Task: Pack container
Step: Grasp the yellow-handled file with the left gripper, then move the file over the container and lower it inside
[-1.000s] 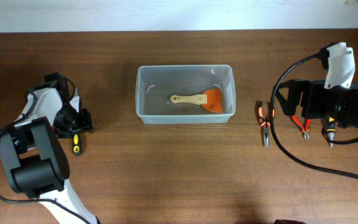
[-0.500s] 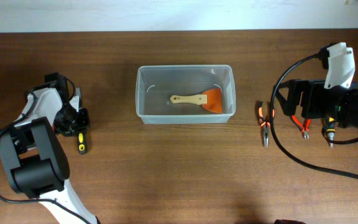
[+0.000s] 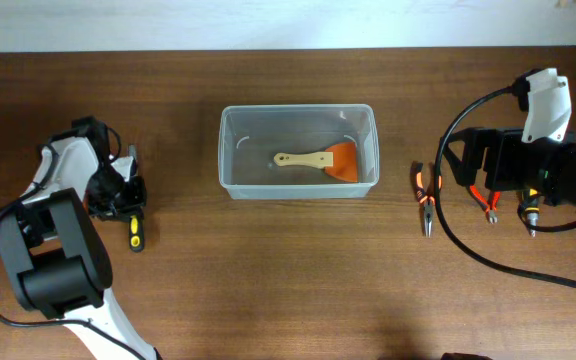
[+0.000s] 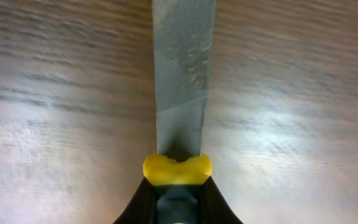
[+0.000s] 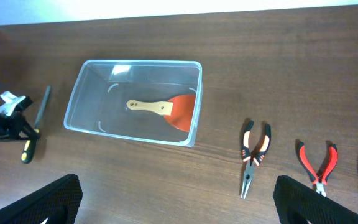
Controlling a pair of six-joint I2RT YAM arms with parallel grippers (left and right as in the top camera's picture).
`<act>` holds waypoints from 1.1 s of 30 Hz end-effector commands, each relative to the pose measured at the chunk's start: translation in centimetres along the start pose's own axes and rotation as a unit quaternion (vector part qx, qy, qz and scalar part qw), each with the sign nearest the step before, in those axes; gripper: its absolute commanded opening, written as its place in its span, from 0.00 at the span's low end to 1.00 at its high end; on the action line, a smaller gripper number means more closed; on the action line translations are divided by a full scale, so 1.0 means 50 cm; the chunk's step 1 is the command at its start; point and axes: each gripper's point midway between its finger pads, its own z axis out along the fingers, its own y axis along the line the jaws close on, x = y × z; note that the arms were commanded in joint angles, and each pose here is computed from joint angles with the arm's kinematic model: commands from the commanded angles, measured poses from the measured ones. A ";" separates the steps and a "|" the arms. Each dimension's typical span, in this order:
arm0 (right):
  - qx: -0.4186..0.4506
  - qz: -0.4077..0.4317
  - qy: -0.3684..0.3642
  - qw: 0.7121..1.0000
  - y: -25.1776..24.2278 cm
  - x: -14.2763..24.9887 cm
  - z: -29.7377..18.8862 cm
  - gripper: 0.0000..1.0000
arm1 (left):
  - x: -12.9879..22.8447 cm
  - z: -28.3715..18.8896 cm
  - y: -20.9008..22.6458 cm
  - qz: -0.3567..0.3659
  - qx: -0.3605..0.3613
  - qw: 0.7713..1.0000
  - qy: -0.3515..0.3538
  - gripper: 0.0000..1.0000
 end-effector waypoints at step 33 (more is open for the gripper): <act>0.001 -0.007 -0.005 1.000 0.003 -0.004 -0.005 0.99 | -0.047 -0.294 -0.666 0.770 -0.096 0.604 -0.183 0.02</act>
